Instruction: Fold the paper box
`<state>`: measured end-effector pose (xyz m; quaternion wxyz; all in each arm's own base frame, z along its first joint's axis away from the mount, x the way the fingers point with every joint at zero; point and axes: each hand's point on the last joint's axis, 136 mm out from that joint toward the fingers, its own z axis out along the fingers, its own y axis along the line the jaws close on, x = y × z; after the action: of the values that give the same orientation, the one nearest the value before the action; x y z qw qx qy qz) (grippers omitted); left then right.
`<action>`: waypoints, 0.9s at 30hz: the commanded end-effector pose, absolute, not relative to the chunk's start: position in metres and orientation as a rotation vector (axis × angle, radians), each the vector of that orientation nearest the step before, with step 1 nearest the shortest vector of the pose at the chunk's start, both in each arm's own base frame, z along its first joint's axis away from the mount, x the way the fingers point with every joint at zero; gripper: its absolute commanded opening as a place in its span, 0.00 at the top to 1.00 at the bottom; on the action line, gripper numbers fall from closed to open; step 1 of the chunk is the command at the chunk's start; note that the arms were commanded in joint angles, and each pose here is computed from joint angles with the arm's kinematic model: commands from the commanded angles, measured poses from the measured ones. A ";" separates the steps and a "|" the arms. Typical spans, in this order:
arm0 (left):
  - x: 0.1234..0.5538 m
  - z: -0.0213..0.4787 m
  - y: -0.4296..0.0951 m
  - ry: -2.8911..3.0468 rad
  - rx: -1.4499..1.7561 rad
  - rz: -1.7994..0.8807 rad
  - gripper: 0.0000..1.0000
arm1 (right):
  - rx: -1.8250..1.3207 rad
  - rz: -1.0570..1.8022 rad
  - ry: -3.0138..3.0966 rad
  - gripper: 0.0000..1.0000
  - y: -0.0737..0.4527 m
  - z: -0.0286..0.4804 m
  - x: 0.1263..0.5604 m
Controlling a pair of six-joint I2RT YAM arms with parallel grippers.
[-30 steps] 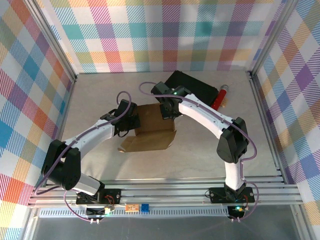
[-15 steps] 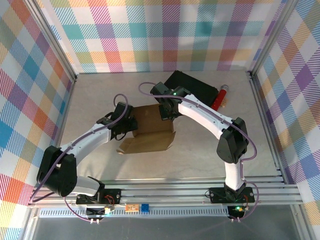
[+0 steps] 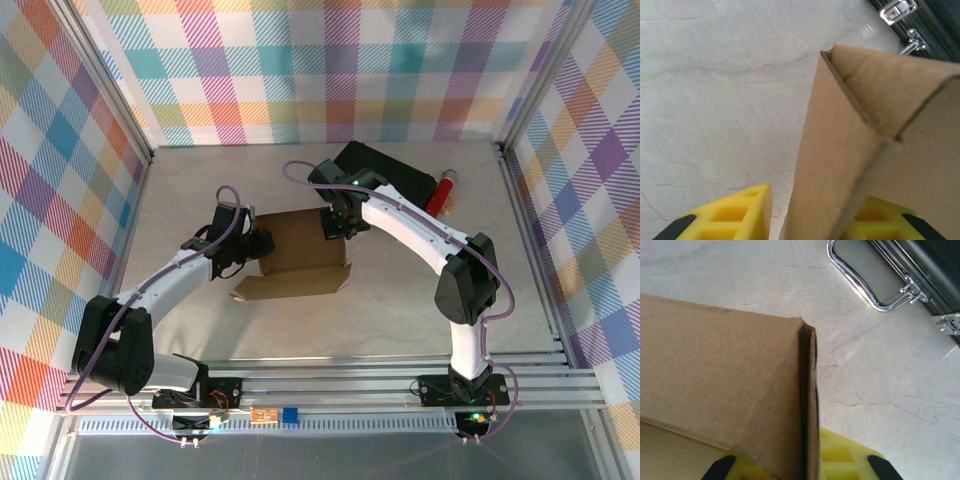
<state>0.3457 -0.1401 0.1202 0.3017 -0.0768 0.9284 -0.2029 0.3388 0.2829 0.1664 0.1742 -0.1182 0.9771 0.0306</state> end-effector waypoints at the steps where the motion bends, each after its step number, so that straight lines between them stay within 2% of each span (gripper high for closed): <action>1: 0.345 0.127 -0.133 2.436 -0.176 -0.516 0.68 | -0.362 0.189 2.760 1.00 0.287 0.186 0.330; 9: 0.346 0.126 -0.137 2.449 -0.149 -0.556 0.75 | -0.340 0.191 2.758 1.00 0.284 0.188 0.333; 13: 0.346 0.120 -0.132 2.469 -0.164 -0.508 0.85 | -0.329 0.191 2.744 1.00 0.284 0.193 0.335; 17: 0.341 0.119 -0.106 2.501 -0.203 -0.273 1.00 | -0.307 0.166 2.712 1.00 0.279 0.201 0.338; 27: 0.336 0.132 -0.069 2.481 -0.241 0.198 1.00 | -0.270 0.071 2.639 1.00 0.278 0.214 0.333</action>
<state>0.3456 -0.1174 0.1421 0.3297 -0.0589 0.9397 -0.0687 0.3379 0.2950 0.1834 0.2106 -0.1201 0.9693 0.0414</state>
